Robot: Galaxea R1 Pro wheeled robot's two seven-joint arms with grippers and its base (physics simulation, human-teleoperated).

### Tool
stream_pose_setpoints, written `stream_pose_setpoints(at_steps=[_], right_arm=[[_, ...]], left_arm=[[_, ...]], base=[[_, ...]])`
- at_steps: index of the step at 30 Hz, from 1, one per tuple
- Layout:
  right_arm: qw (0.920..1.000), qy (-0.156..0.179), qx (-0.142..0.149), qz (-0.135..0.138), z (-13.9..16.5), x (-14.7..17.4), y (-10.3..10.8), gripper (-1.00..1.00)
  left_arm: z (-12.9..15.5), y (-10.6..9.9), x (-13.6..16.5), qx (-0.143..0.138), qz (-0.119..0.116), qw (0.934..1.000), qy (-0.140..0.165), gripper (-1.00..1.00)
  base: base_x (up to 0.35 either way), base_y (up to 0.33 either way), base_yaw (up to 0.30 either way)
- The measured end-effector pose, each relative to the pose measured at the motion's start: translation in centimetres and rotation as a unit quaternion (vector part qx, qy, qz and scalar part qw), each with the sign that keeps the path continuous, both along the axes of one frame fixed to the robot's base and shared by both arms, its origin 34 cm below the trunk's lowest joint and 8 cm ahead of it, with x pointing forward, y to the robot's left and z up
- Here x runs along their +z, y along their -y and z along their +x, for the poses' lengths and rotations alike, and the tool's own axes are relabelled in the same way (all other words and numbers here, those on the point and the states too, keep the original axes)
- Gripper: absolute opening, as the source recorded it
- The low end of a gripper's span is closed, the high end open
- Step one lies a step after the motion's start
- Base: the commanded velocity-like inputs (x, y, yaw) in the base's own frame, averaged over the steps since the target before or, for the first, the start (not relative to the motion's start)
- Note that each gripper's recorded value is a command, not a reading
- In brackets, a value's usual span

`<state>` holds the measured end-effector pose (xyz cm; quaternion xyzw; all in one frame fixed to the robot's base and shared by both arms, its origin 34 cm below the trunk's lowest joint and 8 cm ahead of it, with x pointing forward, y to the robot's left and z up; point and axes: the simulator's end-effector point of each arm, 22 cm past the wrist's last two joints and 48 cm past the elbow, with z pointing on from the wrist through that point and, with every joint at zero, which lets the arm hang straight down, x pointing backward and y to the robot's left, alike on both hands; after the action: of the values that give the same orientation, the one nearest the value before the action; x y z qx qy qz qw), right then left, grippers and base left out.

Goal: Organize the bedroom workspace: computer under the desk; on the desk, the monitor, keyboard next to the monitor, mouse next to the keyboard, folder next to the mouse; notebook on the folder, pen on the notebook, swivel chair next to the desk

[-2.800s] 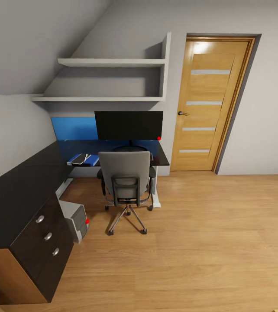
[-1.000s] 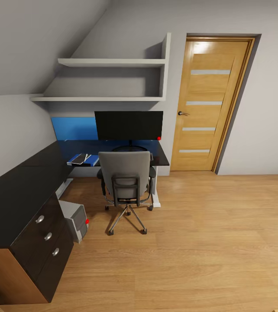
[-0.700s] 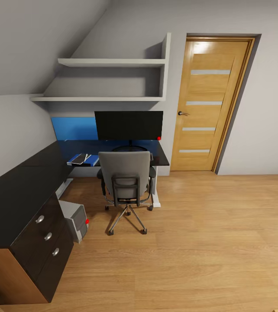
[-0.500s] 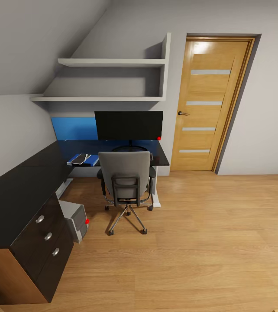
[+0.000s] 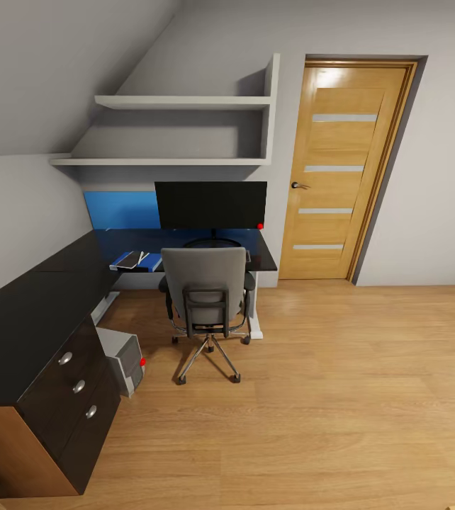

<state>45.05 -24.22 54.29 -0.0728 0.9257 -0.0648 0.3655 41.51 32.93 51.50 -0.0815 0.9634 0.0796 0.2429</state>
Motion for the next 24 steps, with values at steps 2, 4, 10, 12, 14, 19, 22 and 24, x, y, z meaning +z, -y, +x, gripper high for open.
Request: stream_pose_setpoints(at_steps=[2, 4, 10, 12, 14, 19, 22, 24], right_arm=[[1.0, 0.0, 0.0, 0.0, 0.0, 0.0, 0.0, 1.0], [1.0, 0.0, 0.0, 0.0, 0.0, 0.0, 0.0, 1.0], [1.0, 0.0, 0.0, 0.0, 0.0, 0.0, 0.0, 1.0], [1.0, 0.0, 0.0, 0.0, 0.0, 0.0, 0.0, 1.0], [1.0, 0.0, 0.0, 0.0, -0.01, -0.01, 0.01, 1.0], [1.0, 0.0, 0.0, 0.0, -0.01, 0.0, 0.0, 1.0], [1.0, 0.0, 0.0, 0.0, -0.01, -0.01, 0.01, 1.0], [1.0, 0.0, 0.0, 0.0, -0.01, 0.0, 0.0, 1.0]], left_arm=[[0.0, 0.01, 0.0, 0.0, 0.0, 1.0, 0.0, 1.0], [0.0, 0.03, 0.0, 0.0, 0.0, 1.0, 0.0, 1.0], [0.01, 0.07, -0.01, -0.001, -0.001, 1.0, 0.0, 1.0], [0.0, 0.07, -0.02, -0.001, -0.001, 1.0, 0.0, 1.0], [-0.03, 0.07, -0.03, -0.001, -0.001, 1.0, -0.001, 1.0], [0.0, 0.08, -0.02, -0.001, -0.002, 1.0, 0.0, 1.0], [0.01, 0.1, -0.02, -0.001, -0.002, 1.0, 0.0, 1.0], [0.01, 0.1, -0.01, -0.001, -0.002, 1.0, 0.0, 1.0]], base=[[0.0, 0.0, 0.0], [0.0, 0.0, 0.0], [0.0, 0.0, 0.0], [0.0, 0.0, 0.0], [0.0, 0.0, 0.0], [0.0, 0.0, 0.0], [0.0, 0.0, 0.0], [0.0, 0.0, 0.0]])
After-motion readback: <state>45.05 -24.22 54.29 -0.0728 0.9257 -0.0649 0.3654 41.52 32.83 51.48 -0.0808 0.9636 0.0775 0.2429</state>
